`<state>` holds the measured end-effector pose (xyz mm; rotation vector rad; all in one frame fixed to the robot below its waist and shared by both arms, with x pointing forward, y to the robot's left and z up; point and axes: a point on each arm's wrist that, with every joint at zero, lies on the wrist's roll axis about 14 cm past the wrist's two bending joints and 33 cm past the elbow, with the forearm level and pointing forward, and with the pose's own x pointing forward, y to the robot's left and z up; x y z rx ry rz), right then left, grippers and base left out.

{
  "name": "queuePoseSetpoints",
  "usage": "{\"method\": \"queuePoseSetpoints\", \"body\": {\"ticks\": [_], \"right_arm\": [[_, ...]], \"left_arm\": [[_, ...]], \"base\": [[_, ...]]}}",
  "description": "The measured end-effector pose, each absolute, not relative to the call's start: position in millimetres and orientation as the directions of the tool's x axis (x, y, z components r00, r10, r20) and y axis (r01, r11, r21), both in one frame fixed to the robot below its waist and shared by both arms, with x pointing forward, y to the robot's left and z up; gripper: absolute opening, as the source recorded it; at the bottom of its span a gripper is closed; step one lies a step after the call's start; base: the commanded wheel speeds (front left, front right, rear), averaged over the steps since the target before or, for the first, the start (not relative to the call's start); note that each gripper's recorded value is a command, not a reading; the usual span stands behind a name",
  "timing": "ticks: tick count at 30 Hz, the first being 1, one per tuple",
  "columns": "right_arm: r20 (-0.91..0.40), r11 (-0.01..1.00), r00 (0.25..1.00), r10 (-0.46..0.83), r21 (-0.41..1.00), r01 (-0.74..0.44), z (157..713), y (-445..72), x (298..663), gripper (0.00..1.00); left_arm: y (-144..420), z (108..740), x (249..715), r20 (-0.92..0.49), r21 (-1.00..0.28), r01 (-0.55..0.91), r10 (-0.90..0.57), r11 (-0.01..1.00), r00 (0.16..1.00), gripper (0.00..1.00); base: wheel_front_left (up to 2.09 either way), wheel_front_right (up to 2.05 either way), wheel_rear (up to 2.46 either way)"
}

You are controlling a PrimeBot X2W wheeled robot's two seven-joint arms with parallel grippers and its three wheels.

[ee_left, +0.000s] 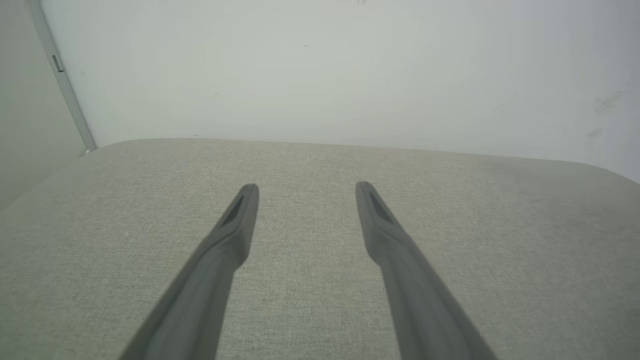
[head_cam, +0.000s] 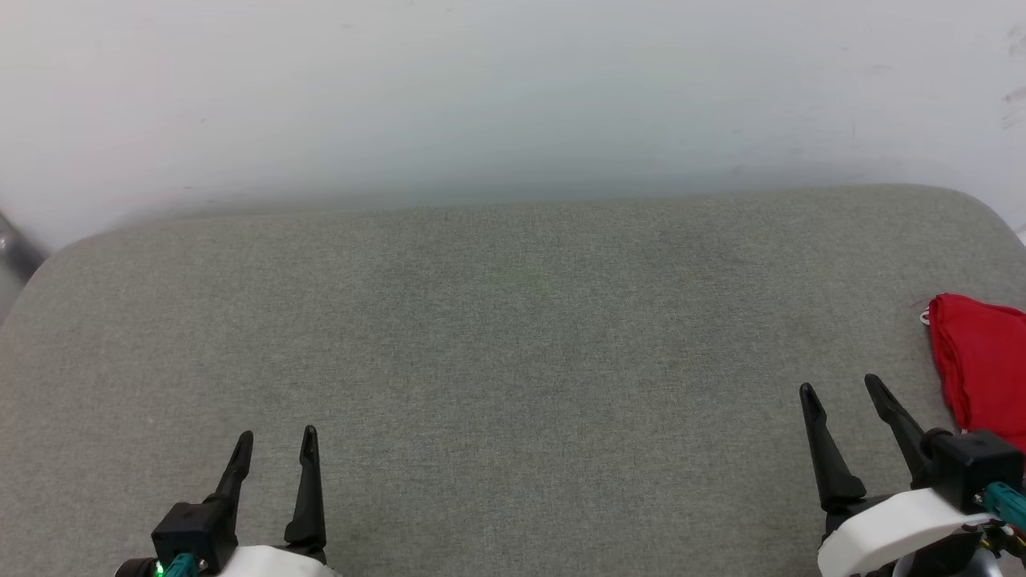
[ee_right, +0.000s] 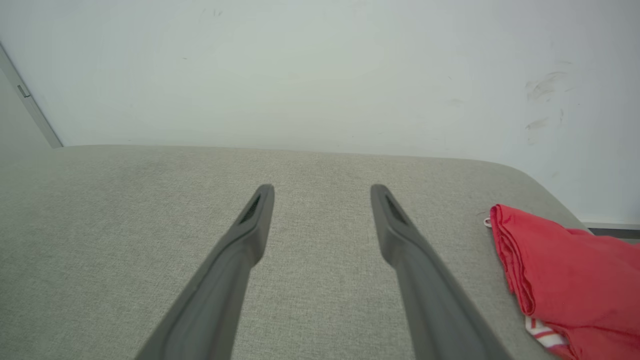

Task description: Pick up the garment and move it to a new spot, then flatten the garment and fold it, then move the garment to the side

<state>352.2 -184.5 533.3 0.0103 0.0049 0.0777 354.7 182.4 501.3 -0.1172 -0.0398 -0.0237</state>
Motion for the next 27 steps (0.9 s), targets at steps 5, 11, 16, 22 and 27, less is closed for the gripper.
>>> {"method": "queuePoseSetpoints", "body": {"ticks": [5,11,16,22,27], "right_arm": [[-0.005,0.997,0.997,0.078,0.017,-0.078,533,-185,352,1.00],[-0.050,0.995,0.996,0.077,0.072,-0.073,517,-185,349,0.00],[-0.061,0.982,0.995,0.075,0.177,-0.063,512,-186,349,0.00],[-0.062,0.956,0.995,0.072,0.290,-0.051,510,-187,351,0.00],[-0.060,0.925,0.996,0.069,0.377,-0.041,508,-188,353,0.00]], "left_arm": [[183,500,355,0.038,-0.116,0.022,-0.018,0.993,0.999,1.00],[182,485,350,-0.020,-0.171,0.001,-0.004,0.985,1.000,0.00],[186,479,351,-0.056,-0.261,-0.026,0.012,0.965,0.998,0.00],[190,475,353,-0.087,-0.362,-0.056,0.026,0.931,0.996,0.00],[191,475,357,-0.101,-0.439,-0.072,0.030,0.896,0.994,0.00]], "base": [[0.00,0.00,0.00],[0.00,0.00,0.00],[0.00,0.00,0.00],[0.00,0.00,0.00],[0.00,0.00,0.00]]}}
